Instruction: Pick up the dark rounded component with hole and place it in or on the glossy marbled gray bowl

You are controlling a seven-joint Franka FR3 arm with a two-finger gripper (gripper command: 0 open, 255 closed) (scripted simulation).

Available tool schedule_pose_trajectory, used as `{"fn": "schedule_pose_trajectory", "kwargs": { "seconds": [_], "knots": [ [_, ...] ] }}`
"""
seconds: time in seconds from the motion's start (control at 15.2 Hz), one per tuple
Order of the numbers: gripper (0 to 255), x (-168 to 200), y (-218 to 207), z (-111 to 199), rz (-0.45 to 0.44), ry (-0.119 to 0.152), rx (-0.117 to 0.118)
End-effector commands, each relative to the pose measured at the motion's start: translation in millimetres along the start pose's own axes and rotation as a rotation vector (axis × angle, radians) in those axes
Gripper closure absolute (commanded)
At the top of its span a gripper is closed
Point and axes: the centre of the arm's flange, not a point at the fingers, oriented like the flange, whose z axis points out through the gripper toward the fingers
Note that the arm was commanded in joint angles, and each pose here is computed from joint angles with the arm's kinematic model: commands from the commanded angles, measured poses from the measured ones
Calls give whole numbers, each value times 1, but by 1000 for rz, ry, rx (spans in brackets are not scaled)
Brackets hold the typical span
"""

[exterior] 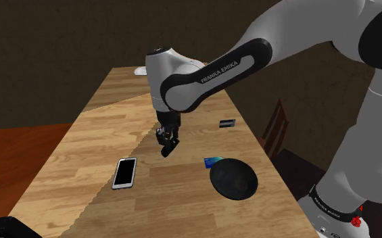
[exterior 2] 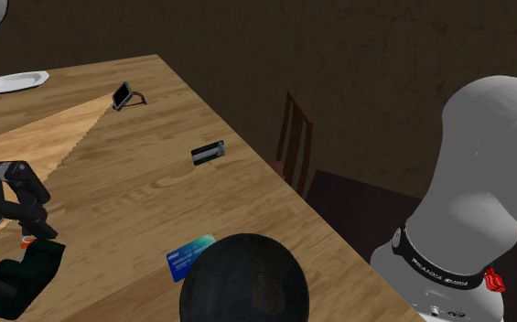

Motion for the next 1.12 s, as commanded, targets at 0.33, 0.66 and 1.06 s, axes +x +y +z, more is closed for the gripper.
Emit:
{"fn": "schedule_pose_trajectory", "kwargs": {
  "seconds": [0.33,0.66,1.06],
  "knots": [
    [255,-1,0,-36,0,0,0],
    [255,-67,-3,-36,0,0,0],
    [255,-146,-6,-37,0,0,0]
  ]
}}
